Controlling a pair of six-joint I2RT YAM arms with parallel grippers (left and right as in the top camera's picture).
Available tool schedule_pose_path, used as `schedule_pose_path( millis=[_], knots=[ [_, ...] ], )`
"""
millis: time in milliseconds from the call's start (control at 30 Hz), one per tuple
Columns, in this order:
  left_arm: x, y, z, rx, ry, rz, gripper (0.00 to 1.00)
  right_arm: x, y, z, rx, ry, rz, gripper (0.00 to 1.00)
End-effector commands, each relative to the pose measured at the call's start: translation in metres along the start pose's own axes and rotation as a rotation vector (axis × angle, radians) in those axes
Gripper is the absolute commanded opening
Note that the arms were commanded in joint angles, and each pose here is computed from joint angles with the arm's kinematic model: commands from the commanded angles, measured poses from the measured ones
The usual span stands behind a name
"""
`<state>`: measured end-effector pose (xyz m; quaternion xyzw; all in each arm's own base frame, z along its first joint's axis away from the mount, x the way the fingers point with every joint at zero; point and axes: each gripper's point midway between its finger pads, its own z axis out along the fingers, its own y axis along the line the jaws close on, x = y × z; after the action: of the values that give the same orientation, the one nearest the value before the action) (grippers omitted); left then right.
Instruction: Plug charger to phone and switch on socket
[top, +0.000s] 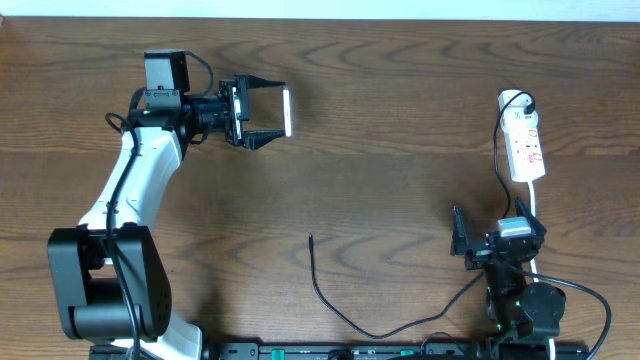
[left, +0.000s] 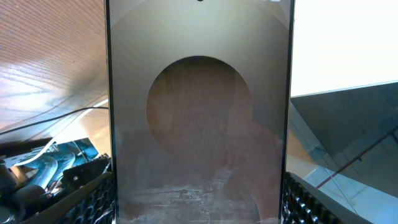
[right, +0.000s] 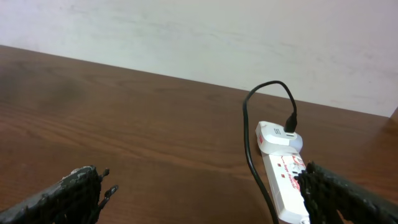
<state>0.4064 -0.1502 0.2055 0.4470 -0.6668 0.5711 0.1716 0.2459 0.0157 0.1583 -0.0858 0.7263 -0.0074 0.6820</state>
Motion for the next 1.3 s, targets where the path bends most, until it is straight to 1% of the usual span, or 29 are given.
schedule_pose_path(
  millis=[0, 133, 267, 367, 400, 467, 567, 633, 800, 867, 1000, 1033, 1067, 1133, 1167, 1233, 1267],
  knots=[
    [0.017, -0.010, -0.006, 0.020, 0.024, 0.054, 0.07, 0.000, 0.001, 0.000, -0.005, 0.001, 0.011, 0.99],
    [0.014, -0.010, -0.006, 0.022, 0.009, 0.055, 0.07, 0.000, 0.001, 0.000, -0.005, 0.001, 0.011, 0.99],
    [0.006, -0.011, -0.007, 0.026, -0.041, 0.115, 0.07, 0.000, 0.001, 0.000, -0.005, 0.001, 0.011, 0.99],
    [-0.001, -0.012, -0.007, 0.026, -0.084, 0.209, 0.07, 0.000, 0.001, 0.000, -0.005, 0.001, 0.011, 0.99],
    [-0.005, -0.013, -0.006, 0.021, -0.106, 0.280, 0.07, 0.000, 0.001, 0.000, -0.005, 0.001, 0.011, 0.99],
    [-0.006, -0.013, -0.006, 0.015, -0.119, 0.354, 0.07, 0.000, 0.001, 0.000, -0.005, 0.001, 0.011, 0.99],
    [-0.010, -0.012, -0.004, 0.005, -0.146, 0.407, 0.08, 0.000, 0.001, 0.000, -0.005, 0.001, 0.011, 0.99],
    [-0.023, -0.011, 0.002, -0.025, -0.242, 0.459, 0.07, 0.000, 0.001, 0.000, -0.005, 0.001, 0.011, 0.99],
    [-0.032, -0.006, 0.017, -0.074, -0.351, 0.495, 0.07, 0.000, 0.001, 0.000, -0.001, 0.000, 0.006, 0.99],
    [-0.030, -0.004, 0.021, -0.081, -0.350, 0.503, 0.08, -0.001, -0.005, 0.000, 0.030, -0.005, -0.064, 0.99],
    [-0.030, -0.004, 0.022, -0.087, -0.347, 0.529, 0.08, 0.002, -0.005, 0.000, 0.029, 0.009, -0.072, 0.99],
    [-0.029, -0.004, 0.022, -0.087, -0.347, 0.529, 0.08, -0.003, -0.006, 0.000, 0.036, -0.011, -0.079, 0.99],
    [-0.029, -0.004, 0.022, -0.087, -0.347, 0.530, 0.07, -0.018, -0.005, -0.001, 0.031, -0.071, -0.066, 0.99],
    [-0.029, -0.004, 0.022, -0.086, -0.348, 0.530, 0.07, -0.064, 0.002, -0.009, -0.044, -0.265, 0.142, 0.99],
    [-0.031, -0.005, 0.021, -0.085, -0.356, 0.532, 0.07, -0.080, 0.002, -0.013, -0.071, -0.316, 0.265, 0.99],
    [-0.032, -0.006, 0.022, -0.087, -0.370, 0.537, 0.07, -0.100, 0.004, -0.019, -0.123, -0.338, 0.424, 0.99],
    [-0.031, -0.005, 0.024, -0.089, -0.366, 0.539, 0.08, -0.110, 0.009, -0.021, -0.161, -0.338, 0.424, 0.99]
  ],
)
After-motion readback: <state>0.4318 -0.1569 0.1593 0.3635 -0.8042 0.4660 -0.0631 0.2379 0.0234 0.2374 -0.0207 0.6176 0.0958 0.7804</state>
